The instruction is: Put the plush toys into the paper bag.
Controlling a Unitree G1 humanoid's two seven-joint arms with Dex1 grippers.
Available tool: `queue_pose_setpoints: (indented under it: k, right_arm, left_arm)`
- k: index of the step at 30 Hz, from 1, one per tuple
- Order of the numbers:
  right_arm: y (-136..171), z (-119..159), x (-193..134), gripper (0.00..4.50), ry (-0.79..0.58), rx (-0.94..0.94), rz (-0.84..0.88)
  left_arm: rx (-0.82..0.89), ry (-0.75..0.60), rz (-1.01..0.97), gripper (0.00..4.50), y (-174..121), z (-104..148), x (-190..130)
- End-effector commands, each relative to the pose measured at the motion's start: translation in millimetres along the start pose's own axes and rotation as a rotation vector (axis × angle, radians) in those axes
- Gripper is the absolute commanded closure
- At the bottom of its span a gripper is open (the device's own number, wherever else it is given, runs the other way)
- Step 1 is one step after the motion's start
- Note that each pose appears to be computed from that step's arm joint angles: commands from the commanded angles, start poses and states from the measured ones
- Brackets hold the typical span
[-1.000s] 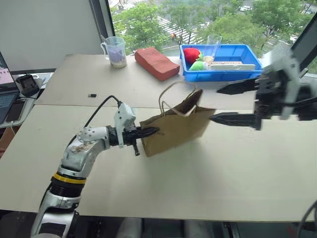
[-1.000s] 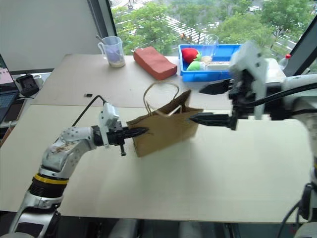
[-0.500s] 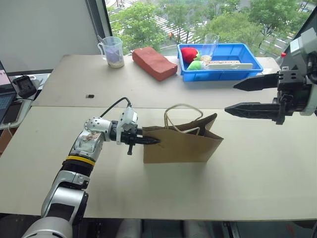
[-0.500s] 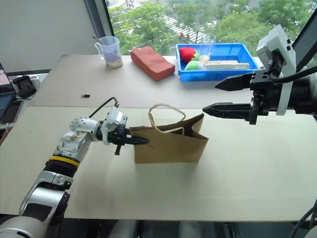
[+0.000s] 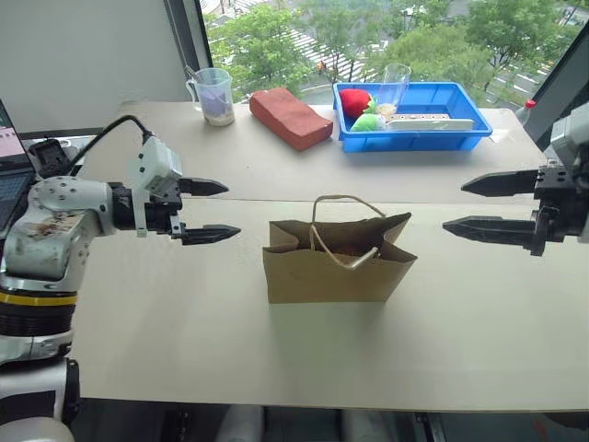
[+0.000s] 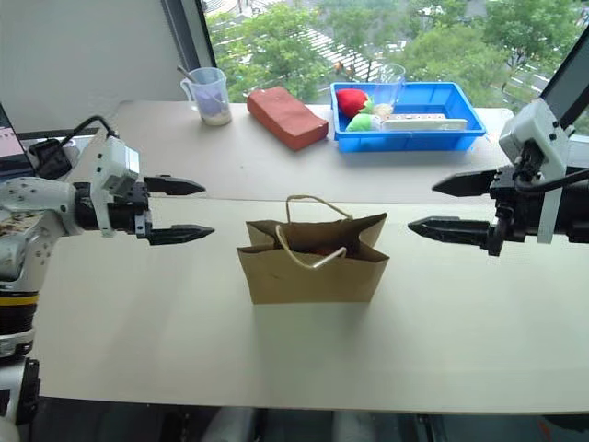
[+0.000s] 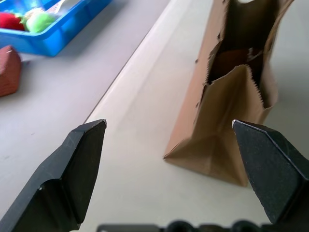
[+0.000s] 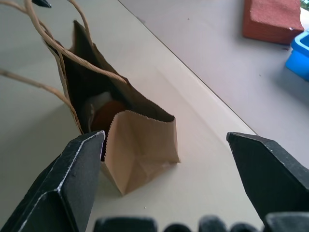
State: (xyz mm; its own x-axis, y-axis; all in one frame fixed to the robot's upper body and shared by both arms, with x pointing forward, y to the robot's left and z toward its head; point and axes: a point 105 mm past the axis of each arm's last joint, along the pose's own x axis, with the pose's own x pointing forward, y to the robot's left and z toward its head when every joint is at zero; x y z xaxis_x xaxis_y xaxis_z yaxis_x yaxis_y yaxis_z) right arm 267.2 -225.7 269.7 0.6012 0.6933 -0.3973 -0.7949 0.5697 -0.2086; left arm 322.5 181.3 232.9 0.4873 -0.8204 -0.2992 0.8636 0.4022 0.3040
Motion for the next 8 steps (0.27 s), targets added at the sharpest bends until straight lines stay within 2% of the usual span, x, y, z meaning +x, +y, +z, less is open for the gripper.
queue_pose_setpoints:
  k: [1,8]
  right_arm:
    - [-6,3,-8,0.00,-0.037,-0.060,-0.049]
    - [-14,-8,-7,0.00,-0.050,-0.053,-0.066]
  left_arm:
    - [0.020,-0.023,0.064,0.04,6,14,-10]
    - [0.014,-0.054,0.102,0.04,13,16,-15]
